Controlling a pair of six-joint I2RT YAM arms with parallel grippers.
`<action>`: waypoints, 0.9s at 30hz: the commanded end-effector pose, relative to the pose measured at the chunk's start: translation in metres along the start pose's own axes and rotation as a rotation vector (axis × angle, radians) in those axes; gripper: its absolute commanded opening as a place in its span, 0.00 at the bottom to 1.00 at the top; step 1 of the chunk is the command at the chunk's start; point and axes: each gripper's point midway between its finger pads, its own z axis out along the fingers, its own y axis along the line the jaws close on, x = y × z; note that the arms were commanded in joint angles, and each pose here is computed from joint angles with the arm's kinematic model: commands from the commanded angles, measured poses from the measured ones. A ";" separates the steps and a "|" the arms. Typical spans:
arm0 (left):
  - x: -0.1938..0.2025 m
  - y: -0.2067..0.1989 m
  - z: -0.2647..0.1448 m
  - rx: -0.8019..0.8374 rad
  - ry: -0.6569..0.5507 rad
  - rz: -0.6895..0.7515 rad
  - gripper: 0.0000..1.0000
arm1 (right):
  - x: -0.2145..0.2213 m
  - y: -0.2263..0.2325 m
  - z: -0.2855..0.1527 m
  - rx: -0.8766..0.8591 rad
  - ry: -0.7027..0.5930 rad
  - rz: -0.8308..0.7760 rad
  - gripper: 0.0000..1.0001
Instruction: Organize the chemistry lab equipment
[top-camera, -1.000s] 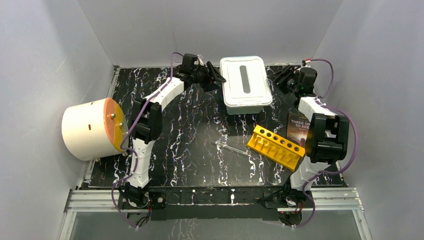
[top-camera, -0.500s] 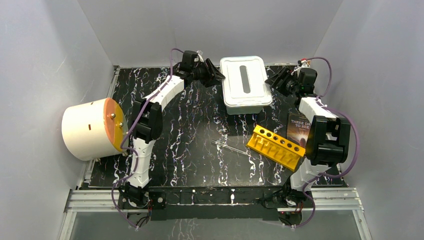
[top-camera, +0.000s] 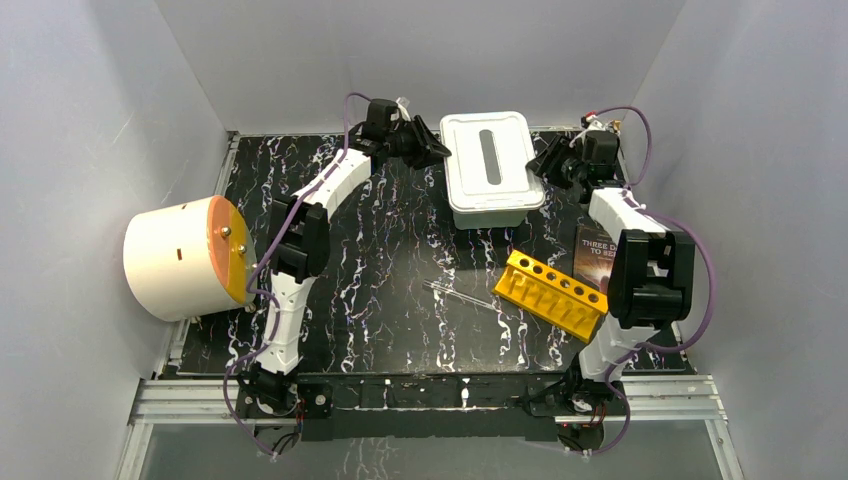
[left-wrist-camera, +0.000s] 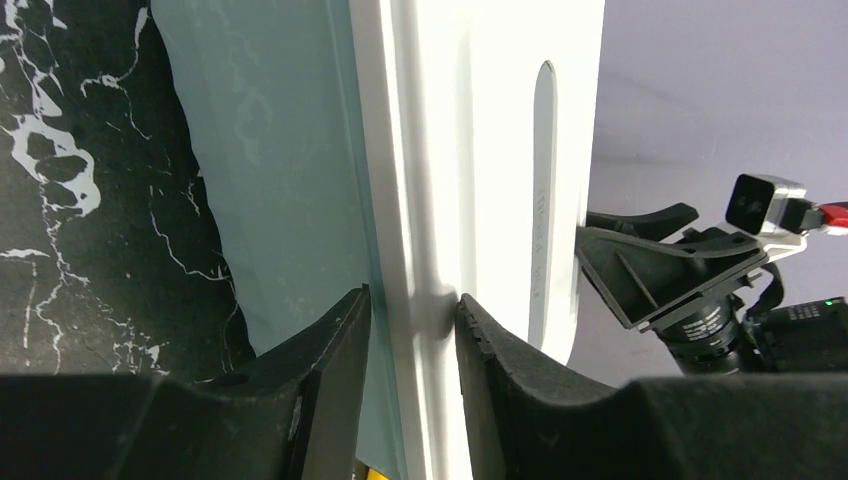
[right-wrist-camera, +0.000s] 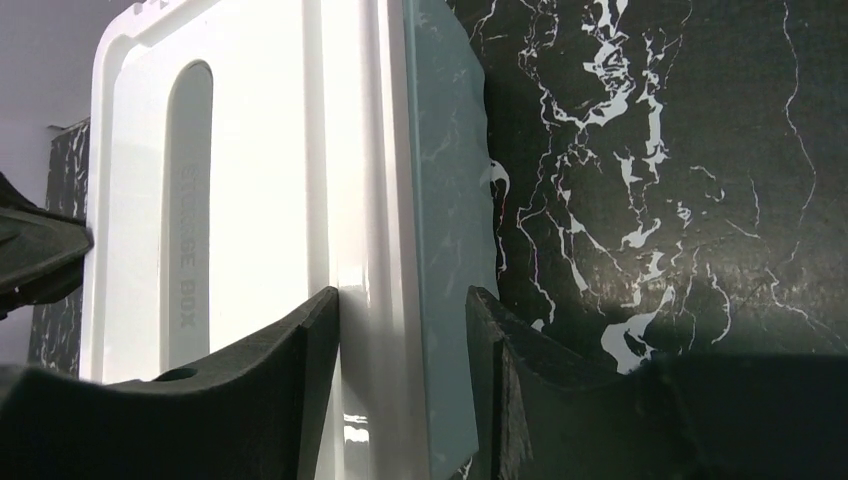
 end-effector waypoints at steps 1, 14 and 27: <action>0.003 0.028 0.009 -0.093 0.009 0.035 0.36 | -0.016 -0.017 0.014 0.099 -0.031 -0.034 0.55; 0.004 0.045 0.018 -0.125 0.015 0.036 0.53 | -0.018 -0.021 0.028 0.126 -0.023 -0.059 0.65; 0.005 0.071 0.011 -0.224 0.026 -0.014 0.54 | 0.041 0.021 0.043 -0.035 0.185 0.006 0.59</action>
